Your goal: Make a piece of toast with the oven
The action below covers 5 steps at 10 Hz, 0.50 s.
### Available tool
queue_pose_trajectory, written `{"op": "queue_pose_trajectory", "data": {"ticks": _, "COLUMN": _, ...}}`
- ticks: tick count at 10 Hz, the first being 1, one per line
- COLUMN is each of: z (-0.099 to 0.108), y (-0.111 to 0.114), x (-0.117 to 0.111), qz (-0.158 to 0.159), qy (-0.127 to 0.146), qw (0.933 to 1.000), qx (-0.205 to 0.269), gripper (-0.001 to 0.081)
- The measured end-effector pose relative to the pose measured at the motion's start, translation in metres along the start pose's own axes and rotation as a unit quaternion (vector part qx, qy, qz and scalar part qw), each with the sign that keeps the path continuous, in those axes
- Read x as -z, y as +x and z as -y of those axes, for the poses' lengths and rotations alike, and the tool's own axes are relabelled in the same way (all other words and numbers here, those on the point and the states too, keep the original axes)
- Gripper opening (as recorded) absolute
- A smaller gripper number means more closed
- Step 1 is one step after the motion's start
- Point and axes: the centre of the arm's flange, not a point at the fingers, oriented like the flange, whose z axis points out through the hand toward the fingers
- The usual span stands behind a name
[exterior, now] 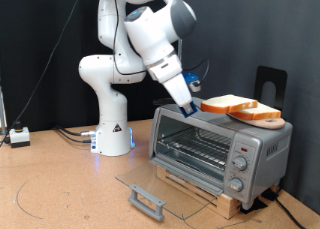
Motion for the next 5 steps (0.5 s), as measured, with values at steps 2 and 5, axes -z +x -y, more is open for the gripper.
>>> {"op": "queue_pose_trajectory", "data": {"ticks": 2, "z": -0.024, "y": -0.015, "x": 0.019, "qz": -0.016, "qy": 0.010, "qw": 0.9997, "qx": 0.013, "gripper": 0.0399}}
{"op": "queue_pose_trajectory", "data": {"ticks": 5, "z": -0.056, "y": -0.042, "x": 0.047, "qz": -0.007, "qy": 0.020, "qw": 0.9996, "qx": 0.019, "gripper": 0.0399}}
